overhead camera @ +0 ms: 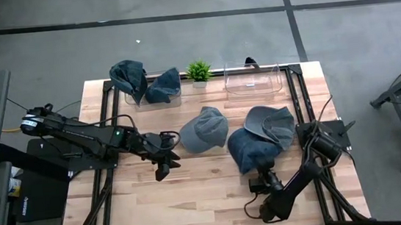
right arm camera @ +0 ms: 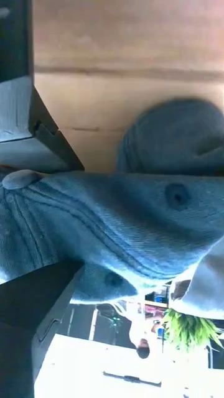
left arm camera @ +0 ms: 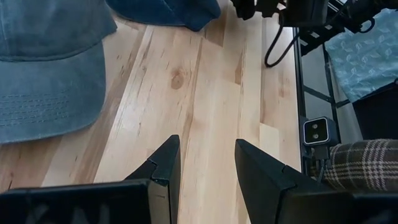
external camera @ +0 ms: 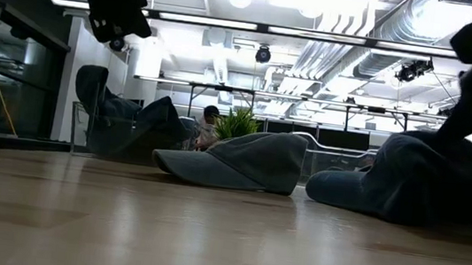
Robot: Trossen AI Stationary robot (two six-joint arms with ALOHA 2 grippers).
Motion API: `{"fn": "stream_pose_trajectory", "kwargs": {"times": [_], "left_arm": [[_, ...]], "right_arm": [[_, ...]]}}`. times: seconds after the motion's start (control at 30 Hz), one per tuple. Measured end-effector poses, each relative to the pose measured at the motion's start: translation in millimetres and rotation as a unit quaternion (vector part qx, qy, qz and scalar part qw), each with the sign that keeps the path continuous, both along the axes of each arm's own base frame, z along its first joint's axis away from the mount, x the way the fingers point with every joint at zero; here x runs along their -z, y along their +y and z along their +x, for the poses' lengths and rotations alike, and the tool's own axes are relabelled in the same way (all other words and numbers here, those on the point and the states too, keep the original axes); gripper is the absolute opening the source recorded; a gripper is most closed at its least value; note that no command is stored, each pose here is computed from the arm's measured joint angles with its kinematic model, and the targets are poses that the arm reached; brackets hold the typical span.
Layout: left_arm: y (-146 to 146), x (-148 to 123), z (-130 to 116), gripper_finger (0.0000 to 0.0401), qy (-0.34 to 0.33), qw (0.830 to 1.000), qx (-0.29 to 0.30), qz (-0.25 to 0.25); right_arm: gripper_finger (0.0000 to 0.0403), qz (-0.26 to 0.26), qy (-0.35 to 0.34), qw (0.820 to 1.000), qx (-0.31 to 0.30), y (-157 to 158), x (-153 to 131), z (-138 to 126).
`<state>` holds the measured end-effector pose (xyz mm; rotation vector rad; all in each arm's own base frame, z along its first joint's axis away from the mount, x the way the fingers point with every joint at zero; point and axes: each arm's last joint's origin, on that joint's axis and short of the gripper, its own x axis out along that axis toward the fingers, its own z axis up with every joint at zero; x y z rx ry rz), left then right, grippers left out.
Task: Pick & Place hat
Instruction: Put the dark blue cap into the left transparent bin
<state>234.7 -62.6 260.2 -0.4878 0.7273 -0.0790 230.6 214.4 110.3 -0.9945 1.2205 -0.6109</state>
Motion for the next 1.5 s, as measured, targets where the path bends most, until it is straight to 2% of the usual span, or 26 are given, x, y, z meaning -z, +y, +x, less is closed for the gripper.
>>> {"fn": "stream_pose_trajectory", "kwargs": {"times": [0.17, 0.27, 0.43, 0.63, 0.83, 0.97, 1.13, 1.27, 1.5], "left_arm": [[0, 0, 0, 0.0115, 0.0, 1.0, 0.0, 0.0], [0, 0, 0, 0.0115, 0.0, 1.0, 0.0, 0.001], [0, 0, 0, 0.0115, 0.0, 1.0, 0.0, 0.002], [0, 0, 0, 0.0115, -0.001, 1.0, 0.0, 0.003], [0, 0, 0, 0.0115, -0.001, 1.0, 0.001, 0.005], [0, 0, 0, 0.0115, -0.002, 1.0, 0.003, 0.007], [0, 0, 0, 0.0115, -0.004, 1.0, 0.002, 0.007], [0, -3, 2, 0.0115, -0.019, 1.0, 0.002, 0.003], [-1, -8, 5, 0.0115, -0.048, 0.999, -0.001, -0.008]], "right_arm": [[0.0229, 0.0, 0.001, 1.0, 0.018, -8, 0, 7], [0.0207, 0.001, 0.005, 1.0, 0.031, -12, -1, 9], [0.0129, 0.015, 0.015, 0.999, 0.049, -15, -9, 9], [0.0017, 0.06, 0.002, 0.996, 0.066, -18, -33, 7], [0.001, 0.132, -0.013, 0.985, 0.108, -27, -64, 5], [0.0007, 0.166, -0.028, 0.979, 0.111, -33, -86, 1], [0.0004, 0.196, -0.007, 0.978, 0.072, -40, -114, -4], [0.0003, 0.21, 0.027, 0.977, 0.011, -43, -140, 1], [0.0002, 0.248, 0.109, 0.956, -0.111, -48, -182, 25]]}}
